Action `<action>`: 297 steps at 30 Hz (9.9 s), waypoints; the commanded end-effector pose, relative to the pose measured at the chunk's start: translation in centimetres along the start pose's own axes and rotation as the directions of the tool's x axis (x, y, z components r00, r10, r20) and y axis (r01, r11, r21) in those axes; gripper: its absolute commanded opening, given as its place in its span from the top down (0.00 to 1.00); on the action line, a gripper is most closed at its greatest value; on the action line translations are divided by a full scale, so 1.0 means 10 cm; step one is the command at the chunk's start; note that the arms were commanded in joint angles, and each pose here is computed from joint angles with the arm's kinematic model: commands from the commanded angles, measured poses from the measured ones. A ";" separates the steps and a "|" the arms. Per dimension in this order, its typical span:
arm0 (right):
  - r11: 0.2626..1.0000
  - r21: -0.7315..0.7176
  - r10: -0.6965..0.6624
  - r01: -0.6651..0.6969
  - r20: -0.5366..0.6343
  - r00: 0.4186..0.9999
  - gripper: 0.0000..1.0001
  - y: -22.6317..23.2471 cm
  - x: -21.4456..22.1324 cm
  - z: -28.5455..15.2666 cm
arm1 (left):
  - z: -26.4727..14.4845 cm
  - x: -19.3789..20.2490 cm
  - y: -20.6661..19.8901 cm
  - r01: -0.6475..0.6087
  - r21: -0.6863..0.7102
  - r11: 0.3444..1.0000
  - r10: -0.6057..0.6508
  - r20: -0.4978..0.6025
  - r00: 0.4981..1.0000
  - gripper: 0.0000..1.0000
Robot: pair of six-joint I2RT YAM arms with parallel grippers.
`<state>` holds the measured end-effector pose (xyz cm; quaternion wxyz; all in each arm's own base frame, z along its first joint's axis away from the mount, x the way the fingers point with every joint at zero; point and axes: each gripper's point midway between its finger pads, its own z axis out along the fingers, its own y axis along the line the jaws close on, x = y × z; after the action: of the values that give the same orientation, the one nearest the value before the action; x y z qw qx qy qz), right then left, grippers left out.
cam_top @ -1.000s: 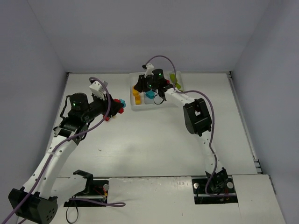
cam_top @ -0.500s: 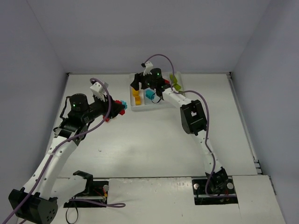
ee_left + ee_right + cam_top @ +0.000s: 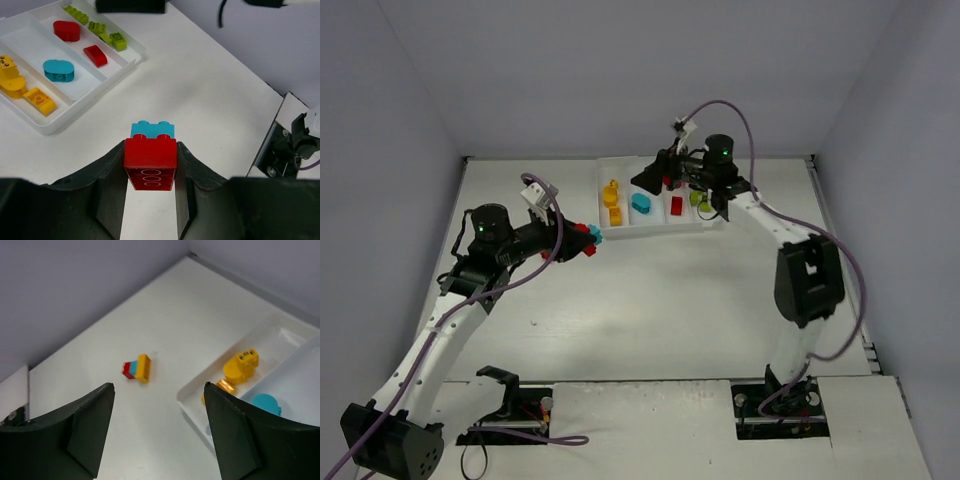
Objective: Sort the legos into containers by color
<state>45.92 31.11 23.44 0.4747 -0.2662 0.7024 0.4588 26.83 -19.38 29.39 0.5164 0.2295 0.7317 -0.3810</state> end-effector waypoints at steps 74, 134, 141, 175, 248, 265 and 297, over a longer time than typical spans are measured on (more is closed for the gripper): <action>0.915 -0.149 0.371 -0.375 -0.058 0.927 1.00 1.57 0.25 -0.92 | -0.25 0.02 -0.53 -0.615 0.132 0.778 0.584 0.212 0.784 1.00; 0.972 -0.012 -0.231 0.233 0.089 0.969 0.41 1.76 0.19 -0.98 | 0.28 -0.58 0.02 0.595 -0.003 0.804 -0.560 0.336 0.758 1.00; 0.955 -0.018 -0.294 0.297 0.107 0.950 0.38 1.88 0.06 -0.85 | 0.28 -0.74 -0.01 0.714 0.041 0.699 -0.673 0.376 0.637 1.00; 0.899 0.264 -0.369 0.350 0.027 0.929 1.00 1.27 -0.09 -0.54 | 0.43 -0.61 0.09 0.650 -0.156 0.744 -0.570 0.358 0.739 0.38; 0.941 0.331 0.053 -0.066 0.048 0.997 0.48 0.93 0.57 -1.67 | 0.09 1.35 2.53 -0.302 -0.552 0.777 -0.082 -0.564 0.822 0.41; 0.938 0.342 0.058 -0.062 0.022 0.998 0.48 0.87 0.70 -1.68 | 0.30 1.59 2.67 -0.252 -0.521 0.815 -0.128 -0.587 0.799 0.67; 0.959 -0.090 0.269 -0.268 0.004 0.963 0.29 2.04 0.18 -0.83 | 0.19 0.29 -0.36 -0.693 0.076 0.717 0.697 -0.087 0.712 0.88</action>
<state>24.97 31.31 26.18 0.3610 -0.1700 0.7575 0.5167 24.11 -22.80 24.97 0.5419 0.5106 0.6469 -0.1651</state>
